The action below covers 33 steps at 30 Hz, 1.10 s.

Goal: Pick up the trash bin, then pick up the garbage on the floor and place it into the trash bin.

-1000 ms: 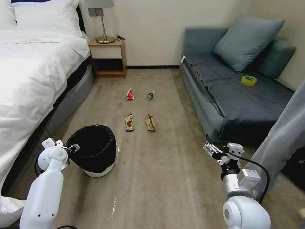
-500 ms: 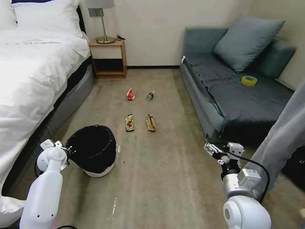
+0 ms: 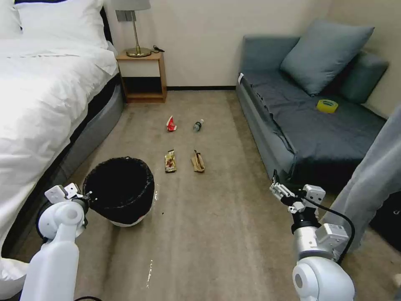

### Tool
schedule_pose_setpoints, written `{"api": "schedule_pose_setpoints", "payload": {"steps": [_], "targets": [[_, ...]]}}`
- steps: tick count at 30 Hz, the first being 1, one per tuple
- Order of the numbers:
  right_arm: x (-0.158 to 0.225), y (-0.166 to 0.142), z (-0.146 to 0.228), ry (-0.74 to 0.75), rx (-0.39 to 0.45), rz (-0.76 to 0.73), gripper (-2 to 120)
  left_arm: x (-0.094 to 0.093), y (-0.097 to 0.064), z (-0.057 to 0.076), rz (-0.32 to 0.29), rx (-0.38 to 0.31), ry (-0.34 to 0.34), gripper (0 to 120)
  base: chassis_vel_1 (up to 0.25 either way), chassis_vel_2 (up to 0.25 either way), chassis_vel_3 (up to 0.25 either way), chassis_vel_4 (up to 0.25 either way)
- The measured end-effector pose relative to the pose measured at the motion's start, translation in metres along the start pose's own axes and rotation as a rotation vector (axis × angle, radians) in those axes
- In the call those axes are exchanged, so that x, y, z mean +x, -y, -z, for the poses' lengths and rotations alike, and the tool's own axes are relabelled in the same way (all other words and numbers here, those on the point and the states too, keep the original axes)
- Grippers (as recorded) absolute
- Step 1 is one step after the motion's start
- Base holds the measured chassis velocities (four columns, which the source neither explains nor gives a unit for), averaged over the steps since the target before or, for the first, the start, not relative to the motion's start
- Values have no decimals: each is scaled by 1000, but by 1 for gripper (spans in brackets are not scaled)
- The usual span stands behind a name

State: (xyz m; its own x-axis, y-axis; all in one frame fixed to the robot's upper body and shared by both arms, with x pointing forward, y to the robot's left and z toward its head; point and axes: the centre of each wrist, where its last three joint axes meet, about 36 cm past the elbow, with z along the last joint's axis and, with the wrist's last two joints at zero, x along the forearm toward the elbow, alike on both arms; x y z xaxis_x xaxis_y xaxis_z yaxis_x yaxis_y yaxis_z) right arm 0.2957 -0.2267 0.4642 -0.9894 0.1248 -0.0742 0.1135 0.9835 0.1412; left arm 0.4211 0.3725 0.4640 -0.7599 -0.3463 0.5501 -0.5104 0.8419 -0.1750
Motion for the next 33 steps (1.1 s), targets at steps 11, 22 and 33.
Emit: {"api": "schedule_pose_setpoints", "payload": {"steps": [11, 22, 33], "targets": [[0, 8, -1, 49, -32, 86, 100, 35, 1, -18, 52, -65, 68, 2, 0, 0, 0, 0], [-4, 8, -11, 74, -31, 182, 100, 43, -5, -20, 73, -55, 81, 2, 0, 0, 0, 0], [-2, 8, -11, 79, -30, 197, 100, 42, -10, -12, 76, -35, 95, 2, -61, 62, 69, -65]]}}
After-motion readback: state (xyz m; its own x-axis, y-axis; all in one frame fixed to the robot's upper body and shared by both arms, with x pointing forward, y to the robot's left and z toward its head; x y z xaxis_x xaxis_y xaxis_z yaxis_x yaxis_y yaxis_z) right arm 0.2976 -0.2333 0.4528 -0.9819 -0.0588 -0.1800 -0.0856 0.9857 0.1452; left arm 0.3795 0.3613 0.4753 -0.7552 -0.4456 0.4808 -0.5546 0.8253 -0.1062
